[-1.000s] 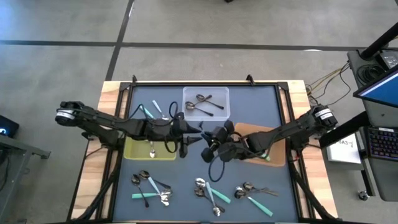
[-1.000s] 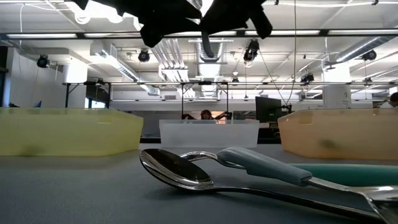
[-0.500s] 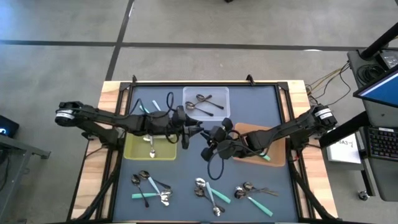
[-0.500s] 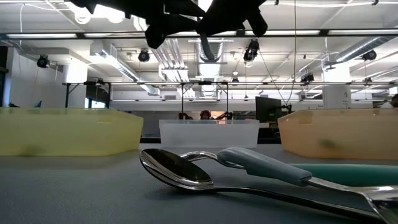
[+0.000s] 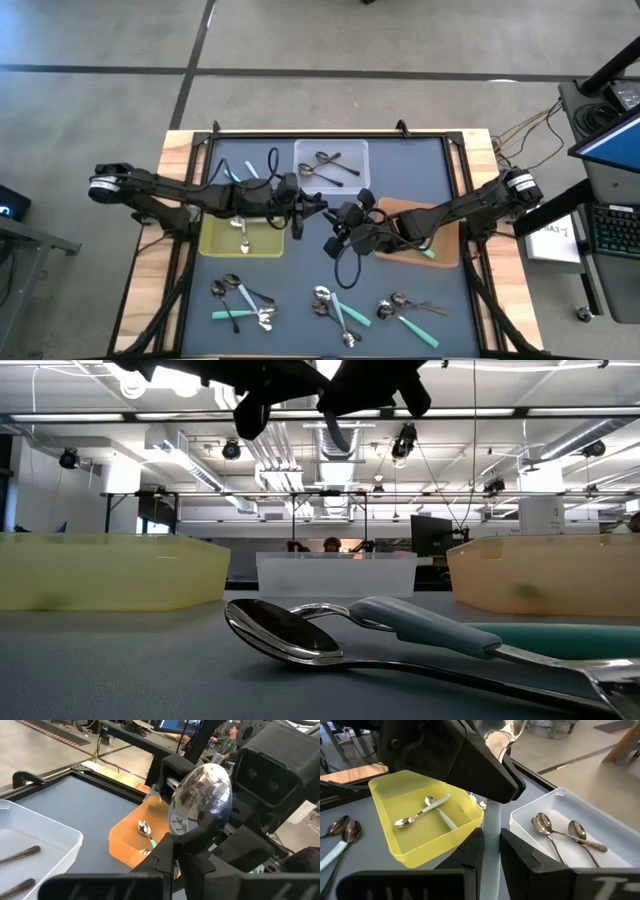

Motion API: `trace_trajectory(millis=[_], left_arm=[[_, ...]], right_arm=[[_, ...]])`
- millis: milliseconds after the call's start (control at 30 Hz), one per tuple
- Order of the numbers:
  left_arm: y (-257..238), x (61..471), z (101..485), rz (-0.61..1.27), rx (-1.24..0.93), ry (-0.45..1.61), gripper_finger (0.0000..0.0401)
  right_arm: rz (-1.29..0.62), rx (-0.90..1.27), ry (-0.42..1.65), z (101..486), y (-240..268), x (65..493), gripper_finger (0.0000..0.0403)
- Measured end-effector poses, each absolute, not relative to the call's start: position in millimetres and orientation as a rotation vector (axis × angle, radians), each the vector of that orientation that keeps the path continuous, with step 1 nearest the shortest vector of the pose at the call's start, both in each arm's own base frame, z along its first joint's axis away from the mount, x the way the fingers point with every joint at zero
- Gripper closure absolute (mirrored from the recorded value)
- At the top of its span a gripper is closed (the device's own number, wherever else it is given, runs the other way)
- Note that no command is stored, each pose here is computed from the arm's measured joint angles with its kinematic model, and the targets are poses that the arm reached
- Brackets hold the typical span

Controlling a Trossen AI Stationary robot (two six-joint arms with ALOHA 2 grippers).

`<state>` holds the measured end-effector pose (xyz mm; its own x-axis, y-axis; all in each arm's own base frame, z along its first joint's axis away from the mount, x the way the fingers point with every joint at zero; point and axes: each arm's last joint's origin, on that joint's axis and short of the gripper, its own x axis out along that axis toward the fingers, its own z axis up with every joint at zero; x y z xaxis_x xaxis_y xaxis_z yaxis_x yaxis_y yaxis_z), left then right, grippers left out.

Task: Sort silverware by color (type)
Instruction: Put the blue spoon into the yellow bin

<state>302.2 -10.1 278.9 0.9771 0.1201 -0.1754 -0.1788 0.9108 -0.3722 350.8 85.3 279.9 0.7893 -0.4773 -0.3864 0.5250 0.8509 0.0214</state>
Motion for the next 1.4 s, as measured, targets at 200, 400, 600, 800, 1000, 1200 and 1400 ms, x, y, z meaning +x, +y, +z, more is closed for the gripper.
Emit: trace_trajectory(millis=[200,400,600,800,1000,1200,1400], left_arm=[[-8.3,297.8,282.3,0.193,-0.406,0.150,0.0401],[-5.1,279.7,288.9,0.271,-0.379,0.238,0.0400],[-5.1,241.4,287.8,0.342,-0.321,0.613,0.0401],[-7.3,196.4,283.9,0.412,-0.308,1.029,0.0401],[-7.4,177.7,276.1,0.468,-0.305,1.226,0.0401],[-9.0,182.5,274.8,0.430,-0.336,1.219,0.0395],[-11.5,183.4,271.9,0.368,-0.362,1.269,0.0346]], right_arm=[[-0.458,0.176,0.435,297.1,82.4,332.0,0.0335],[-0.375,0.319,0.543,310.0,79.1,306.0,0.0277],[-0.208,0.590,0.869,300.0,87.1,283.6,0.0252],[-0.196,0.657,1.141,276.7,109.2,272.5,0.0263],[-0.188,0.619,1.307,251.7,133.1,270.9,0.0275],[-0.203,0.704,1.426,234.3,149.0,272.5,0.0269],[-0.233,0.752,1.510,224.1,169.4,264.7,0.0249]])
